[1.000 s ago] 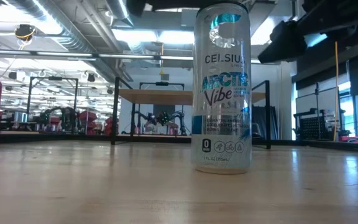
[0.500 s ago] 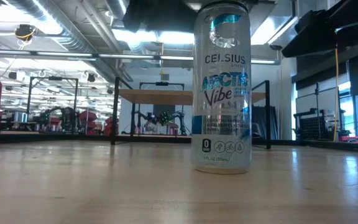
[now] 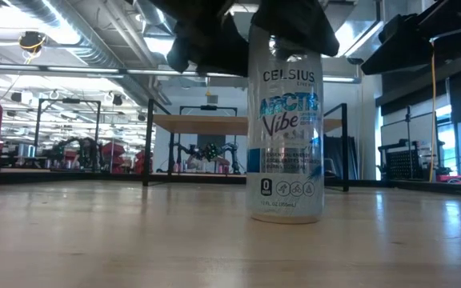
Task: Place canned beverage on shelf
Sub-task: Put the left white-blue soda can on the shelf
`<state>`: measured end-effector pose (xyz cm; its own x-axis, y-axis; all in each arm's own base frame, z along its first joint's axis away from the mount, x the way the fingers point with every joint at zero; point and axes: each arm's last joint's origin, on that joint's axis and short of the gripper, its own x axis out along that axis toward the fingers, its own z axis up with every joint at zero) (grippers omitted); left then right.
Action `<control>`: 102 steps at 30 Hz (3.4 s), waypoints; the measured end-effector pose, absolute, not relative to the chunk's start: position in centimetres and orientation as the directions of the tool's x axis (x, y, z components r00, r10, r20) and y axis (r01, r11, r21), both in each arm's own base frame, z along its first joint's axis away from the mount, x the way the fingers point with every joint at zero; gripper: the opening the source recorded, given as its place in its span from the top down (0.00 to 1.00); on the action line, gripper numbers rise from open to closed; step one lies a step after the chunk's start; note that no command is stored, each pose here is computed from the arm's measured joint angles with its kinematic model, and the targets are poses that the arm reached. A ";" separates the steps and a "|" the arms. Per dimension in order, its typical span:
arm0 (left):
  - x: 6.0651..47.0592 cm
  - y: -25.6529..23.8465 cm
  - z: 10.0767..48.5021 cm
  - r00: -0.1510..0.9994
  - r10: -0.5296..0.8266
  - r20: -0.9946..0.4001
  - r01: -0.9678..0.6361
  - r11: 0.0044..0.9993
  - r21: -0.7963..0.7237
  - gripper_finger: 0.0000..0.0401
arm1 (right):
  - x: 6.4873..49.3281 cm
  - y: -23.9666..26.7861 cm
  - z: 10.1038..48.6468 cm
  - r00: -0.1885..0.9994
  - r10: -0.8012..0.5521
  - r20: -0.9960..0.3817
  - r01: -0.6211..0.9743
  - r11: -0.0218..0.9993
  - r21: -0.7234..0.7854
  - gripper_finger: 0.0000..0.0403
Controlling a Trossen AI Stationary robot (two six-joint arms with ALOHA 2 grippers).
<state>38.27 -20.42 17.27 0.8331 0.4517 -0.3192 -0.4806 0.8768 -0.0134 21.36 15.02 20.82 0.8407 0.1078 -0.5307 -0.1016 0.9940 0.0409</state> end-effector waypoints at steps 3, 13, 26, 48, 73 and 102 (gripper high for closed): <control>38.3 -20.5 17.3 0.835 0.451 -0.315 -0.472 0.881 0.010 0.29 | 21.4 15.0 20.8 0.841 0.108 -0.530 -0.101 0.994 0.041 0.16; 38.0 -20.2 19.4 0.865 0.378 -0.331 -0.372 0.925 0.085 0.45 | 21.4 14.9 20.9 0.850 0.079 -0.522 -0.087 0.996 0.009 0.16; 34.9 -13.4 32.0 0.910 0.353 -0.219 -0.334 0.935 0.121 0.45 | 22.8 12.8 21.2 0.853 0.027 -0.521 -0.071 0.995 -0.065 0.16; 33.1 10.7 37.8 0.878 0.383 -0.287 -0.355 0.923 0.146 0.45 | 25.4 6.0 21.1 0.826 -0.145 -0.545 0.095 0.988 -0.118 0.16; 33.8 25.6 31.8 0.886 0.350 -0.305 -0.353 0.935 0.048 0.45 | 26.2 -2.1 21.0 0.781 -0.258 -0.568 0.223 0.966 -0.132 0.16; 35.2 24.0 33.3 0.862 0.361 -0.356 -0.374 0.927 0.034 0.30 | 26.2 -2.2 20.9 0.789 -0.222 -0.573 0.198 0.975 -0.106 0.16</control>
